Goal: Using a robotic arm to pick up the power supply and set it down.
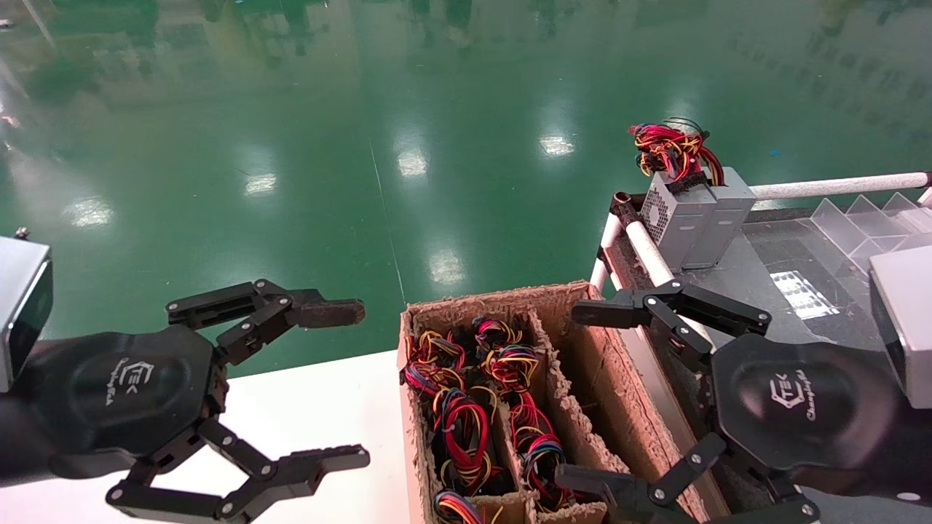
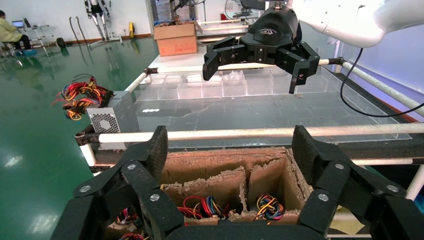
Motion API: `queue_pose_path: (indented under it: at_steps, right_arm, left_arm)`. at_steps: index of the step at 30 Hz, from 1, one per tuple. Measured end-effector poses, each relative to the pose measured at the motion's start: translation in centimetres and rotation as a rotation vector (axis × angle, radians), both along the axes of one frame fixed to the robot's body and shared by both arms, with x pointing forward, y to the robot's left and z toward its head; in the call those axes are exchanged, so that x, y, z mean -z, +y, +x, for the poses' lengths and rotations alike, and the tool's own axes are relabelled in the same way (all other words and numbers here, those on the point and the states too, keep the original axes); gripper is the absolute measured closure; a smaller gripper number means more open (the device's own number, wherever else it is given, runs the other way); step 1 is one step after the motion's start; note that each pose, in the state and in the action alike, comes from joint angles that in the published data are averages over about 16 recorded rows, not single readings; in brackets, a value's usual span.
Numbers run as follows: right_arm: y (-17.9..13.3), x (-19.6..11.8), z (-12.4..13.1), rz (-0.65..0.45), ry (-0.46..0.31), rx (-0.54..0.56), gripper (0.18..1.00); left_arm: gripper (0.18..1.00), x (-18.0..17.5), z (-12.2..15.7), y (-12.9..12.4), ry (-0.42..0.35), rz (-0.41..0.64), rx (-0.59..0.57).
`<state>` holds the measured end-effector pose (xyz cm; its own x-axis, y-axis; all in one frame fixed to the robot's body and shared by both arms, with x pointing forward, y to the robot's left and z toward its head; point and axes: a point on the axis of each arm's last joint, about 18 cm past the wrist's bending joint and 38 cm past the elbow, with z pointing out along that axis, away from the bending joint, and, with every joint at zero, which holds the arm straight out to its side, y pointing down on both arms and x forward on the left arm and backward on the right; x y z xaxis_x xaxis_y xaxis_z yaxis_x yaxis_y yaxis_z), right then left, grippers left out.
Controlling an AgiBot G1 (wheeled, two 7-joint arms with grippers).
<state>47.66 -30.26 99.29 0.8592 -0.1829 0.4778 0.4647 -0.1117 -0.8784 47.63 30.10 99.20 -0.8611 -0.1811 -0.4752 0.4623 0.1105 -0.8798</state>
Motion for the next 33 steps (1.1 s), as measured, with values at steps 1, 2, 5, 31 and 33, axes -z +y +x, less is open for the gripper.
queue_pose_path:
  at_steps: [1, 2, 5, 31, 33]
  right_arm:
    - [0.00, 0.00, 0.00, 0.000, 0.000, 0.000, 0.178]
    - [0.00, 0.00, 0.00, 0.000, 0.000, 0.000, 0.178]
    - [0.00, 0.00, 0.00, 0.000, 0.000, 0.000, 0.178]
    - [0.00, 0.00, 0.00, 0.000, 0.000, 0.000, 0.178]
    - [0.00, 0.00, 0.00, 0.000, 0.000, 0.000, 0.178]
  left_arm:
    - [0.287, 0.00, 0.00, 0.00, 0.000, 0.000, 0.000]
    - [0.297, 0.00, 0.00, 0.00, 0.000, 0.000, 0.000]
    - [0.316, 0.00, 0.00, 0.00, 0.000, 0.000, 0.000]
    - [0.850, 0.00, 0.00, 0.00, 0.000, 0.000, 0.000]
    - [0.887, 0.00, 0.00, 0.00, 0.000, 0.000, 0.000]
